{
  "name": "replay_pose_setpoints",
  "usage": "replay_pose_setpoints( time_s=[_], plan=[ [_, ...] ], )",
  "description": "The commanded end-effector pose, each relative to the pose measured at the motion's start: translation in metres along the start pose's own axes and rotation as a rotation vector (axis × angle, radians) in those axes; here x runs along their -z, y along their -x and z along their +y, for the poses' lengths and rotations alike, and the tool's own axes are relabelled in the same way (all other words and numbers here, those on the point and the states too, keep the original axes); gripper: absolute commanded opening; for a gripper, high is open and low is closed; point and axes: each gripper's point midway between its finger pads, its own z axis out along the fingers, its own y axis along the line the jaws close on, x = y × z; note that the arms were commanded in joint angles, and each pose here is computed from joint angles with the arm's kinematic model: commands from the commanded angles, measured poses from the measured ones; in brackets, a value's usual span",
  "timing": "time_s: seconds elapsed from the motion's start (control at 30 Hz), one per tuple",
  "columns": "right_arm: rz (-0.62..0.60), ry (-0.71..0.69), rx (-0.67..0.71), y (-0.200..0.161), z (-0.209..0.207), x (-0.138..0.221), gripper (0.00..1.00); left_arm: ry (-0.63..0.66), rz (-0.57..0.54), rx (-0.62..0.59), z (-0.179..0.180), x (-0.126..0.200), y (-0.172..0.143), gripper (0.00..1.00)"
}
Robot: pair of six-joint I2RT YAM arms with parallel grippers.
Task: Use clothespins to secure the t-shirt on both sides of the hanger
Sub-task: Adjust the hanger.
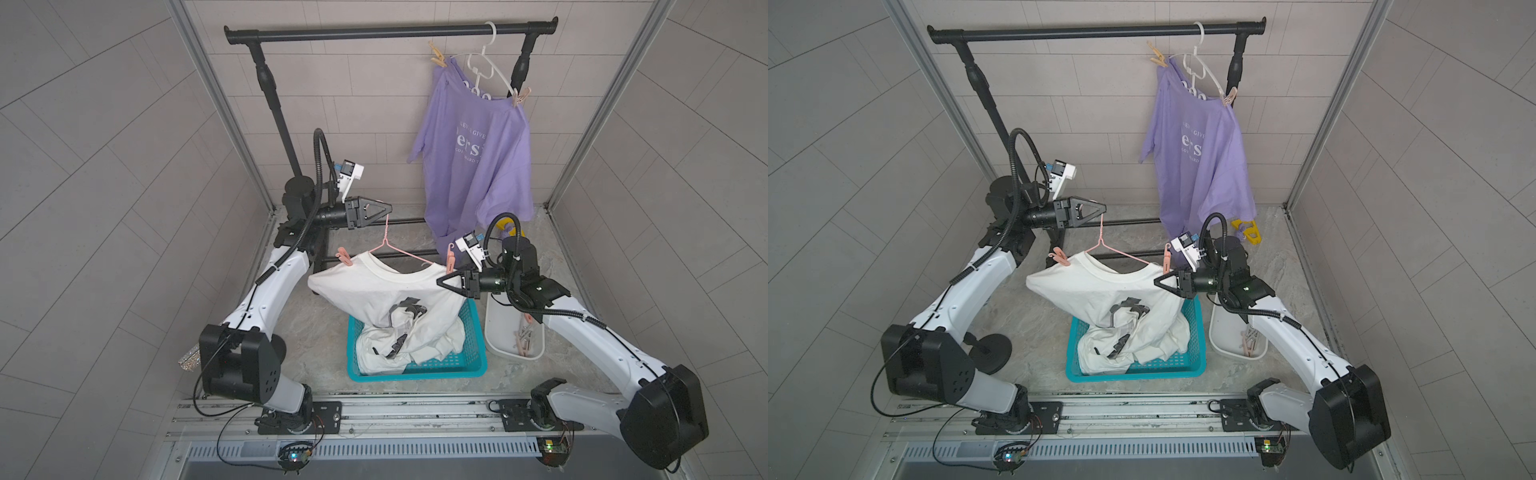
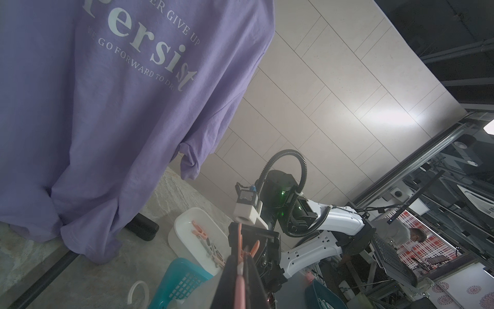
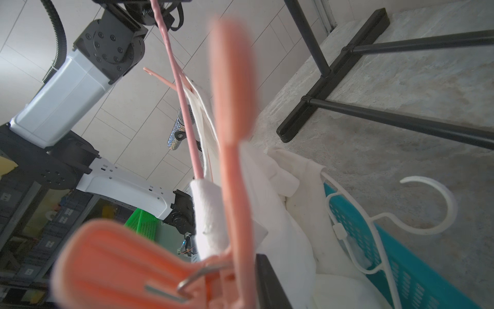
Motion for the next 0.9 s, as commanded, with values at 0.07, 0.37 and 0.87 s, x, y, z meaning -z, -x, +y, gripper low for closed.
replay_pose_setpoints(
  time_s=[0.07,0.37,0.87],
  plan=[
    [0.0,0.028,0.02,0.003,0.007,-0.001,0.08,0.01,-0.01,-0.079,-0.01,0.001,0.01,0.0],
    [-0.011,0.009,0.016,0.009,0.005,-0.001,0.0,0.133,0.042,-0.111,0.002,0.007,-0.005,0.38],
    [-0.077,-0.201,0.091,0.023,-0.005,0.019,0.0,0.378,0.02,-0.131,0.019,0.024,-0.004,0.87]
  ],
)
